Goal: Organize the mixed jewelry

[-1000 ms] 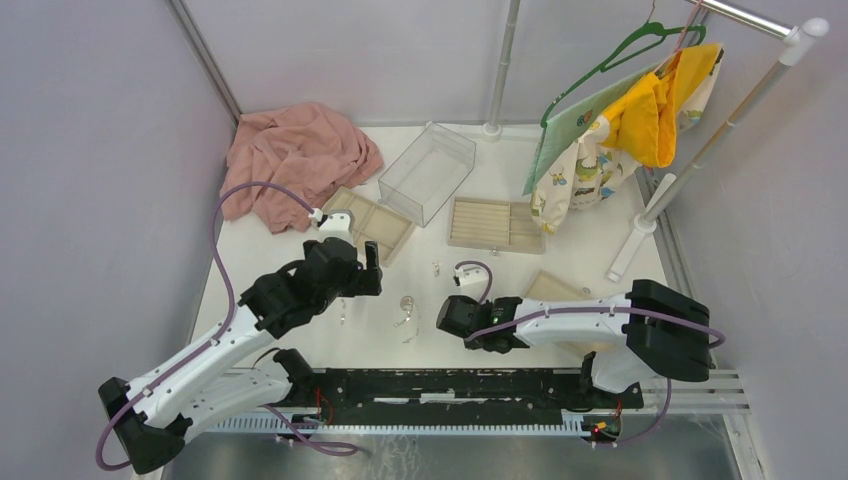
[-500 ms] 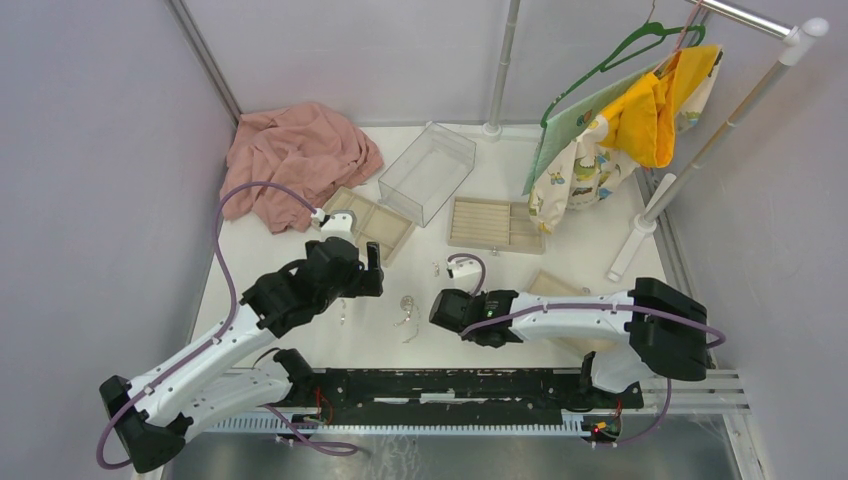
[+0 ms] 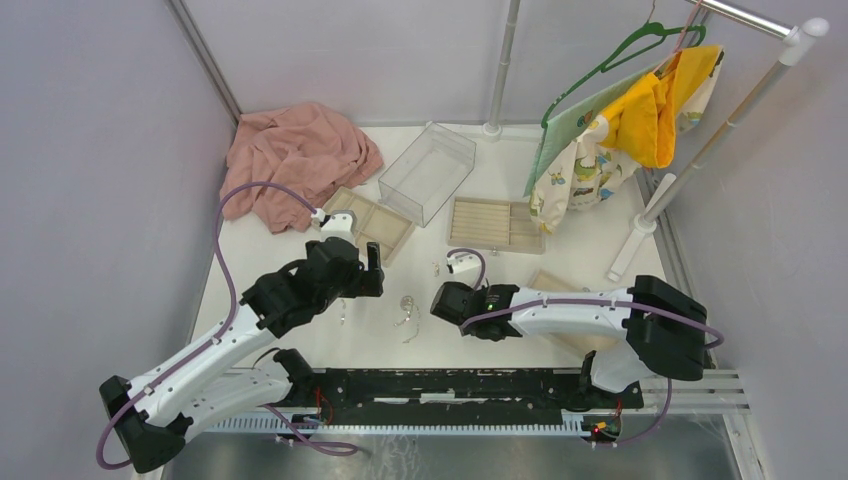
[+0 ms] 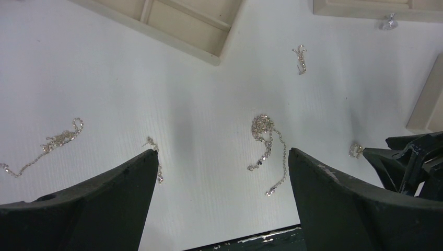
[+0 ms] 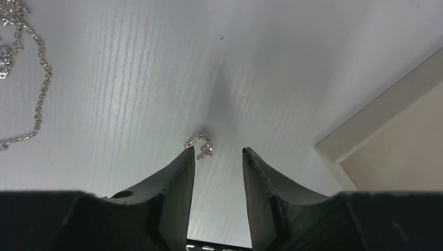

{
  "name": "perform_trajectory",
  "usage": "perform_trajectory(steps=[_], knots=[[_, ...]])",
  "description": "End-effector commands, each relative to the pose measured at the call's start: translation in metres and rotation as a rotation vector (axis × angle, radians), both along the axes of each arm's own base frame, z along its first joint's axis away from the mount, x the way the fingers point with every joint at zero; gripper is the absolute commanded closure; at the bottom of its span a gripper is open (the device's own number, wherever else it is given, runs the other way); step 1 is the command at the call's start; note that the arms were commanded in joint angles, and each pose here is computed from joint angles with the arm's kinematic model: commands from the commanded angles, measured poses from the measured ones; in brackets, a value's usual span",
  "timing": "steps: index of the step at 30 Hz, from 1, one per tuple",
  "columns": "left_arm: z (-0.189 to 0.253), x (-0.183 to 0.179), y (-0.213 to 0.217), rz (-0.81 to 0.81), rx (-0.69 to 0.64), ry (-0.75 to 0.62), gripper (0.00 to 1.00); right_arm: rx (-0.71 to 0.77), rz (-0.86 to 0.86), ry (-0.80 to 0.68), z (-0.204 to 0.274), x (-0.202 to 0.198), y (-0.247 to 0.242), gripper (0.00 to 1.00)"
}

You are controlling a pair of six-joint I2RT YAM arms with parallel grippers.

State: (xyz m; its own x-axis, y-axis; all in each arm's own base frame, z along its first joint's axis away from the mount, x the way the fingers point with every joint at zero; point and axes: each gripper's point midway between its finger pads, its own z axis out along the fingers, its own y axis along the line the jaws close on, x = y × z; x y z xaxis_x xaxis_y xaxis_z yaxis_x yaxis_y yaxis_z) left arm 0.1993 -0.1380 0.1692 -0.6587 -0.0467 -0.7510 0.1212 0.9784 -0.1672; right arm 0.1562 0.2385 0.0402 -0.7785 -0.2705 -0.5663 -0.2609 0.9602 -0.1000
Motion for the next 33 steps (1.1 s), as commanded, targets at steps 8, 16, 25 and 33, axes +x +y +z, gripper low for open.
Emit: perform_trajectory(steps=[8,16,25,33], knots=[[0.003,0.003,-0.003,-0.007,-0.011,-0.023,0.00,0.166,0.015,0.036,-0.009,0.002,0.004,0.61],[0.001,0.003,-0.002,-0.001,-0.004,-0.020,0.00,0.161,0.051,0.046,-0.010,0.002,0.010,0.60],[0.000,0.004,-0.002,0.000,0.002,-0.020,0.00,0.134,0.068,0.059,-0.016,0.003,0.015,0.66],[-0.002,0.005,-0.002,0.001,0.012,-0.014,0.00,0.125,0.071,0.074,-0.020,0.002,0.017,0.70]])
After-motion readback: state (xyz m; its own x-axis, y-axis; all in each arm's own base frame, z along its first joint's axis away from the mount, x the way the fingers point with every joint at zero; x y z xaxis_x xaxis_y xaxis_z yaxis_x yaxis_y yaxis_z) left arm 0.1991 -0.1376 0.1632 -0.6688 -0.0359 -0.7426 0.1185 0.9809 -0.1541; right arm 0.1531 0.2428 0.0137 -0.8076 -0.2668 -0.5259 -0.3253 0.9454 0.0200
